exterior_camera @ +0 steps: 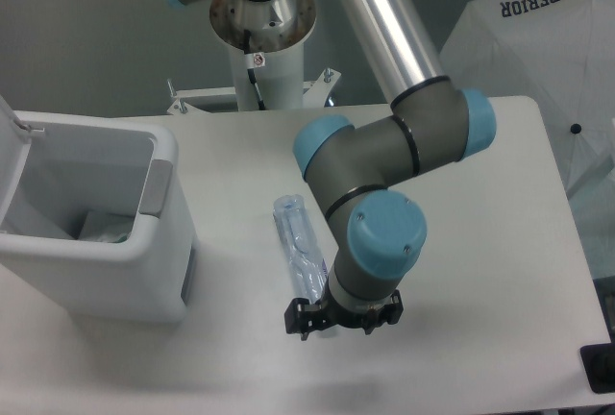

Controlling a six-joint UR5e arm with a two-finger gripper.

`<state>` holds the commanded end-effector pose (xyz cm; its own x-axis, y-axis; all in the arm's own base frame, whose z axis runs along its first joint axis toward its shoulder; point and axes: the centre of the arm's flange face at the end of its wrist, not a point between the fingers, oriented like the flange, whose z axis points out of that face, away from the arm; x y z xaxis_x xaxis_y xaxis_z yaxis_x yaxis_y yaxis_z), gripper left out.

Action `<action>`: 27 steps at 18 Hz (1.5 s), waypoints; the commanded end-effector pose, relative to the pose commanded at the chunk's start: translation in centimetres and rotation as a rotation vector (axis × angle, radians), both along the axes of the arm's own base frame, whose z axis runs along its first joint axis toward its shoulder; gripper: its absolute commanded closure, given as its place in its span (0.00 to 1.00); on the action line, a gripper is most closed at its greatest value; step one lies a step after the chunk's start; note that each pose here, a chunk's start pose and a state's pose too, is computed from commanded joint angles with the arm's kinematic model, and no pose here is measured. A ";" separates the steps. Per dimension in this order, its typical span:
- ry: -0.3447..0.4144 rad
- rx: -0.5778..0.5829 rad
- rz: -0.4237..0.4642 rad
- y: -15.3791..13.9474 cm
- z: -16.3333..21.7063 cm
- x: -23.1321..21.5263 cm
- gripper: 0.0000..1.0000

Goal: Place the trash in the trash can
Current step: 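Reposition the gripper above the bottle's middle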

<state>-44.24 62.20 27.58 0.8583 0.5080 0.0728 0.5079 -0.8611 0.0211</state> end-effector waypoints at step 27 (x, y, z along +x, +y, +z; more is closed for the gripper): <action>0.007 -0.210 0.005 0.6 -7.8 2.9 0.30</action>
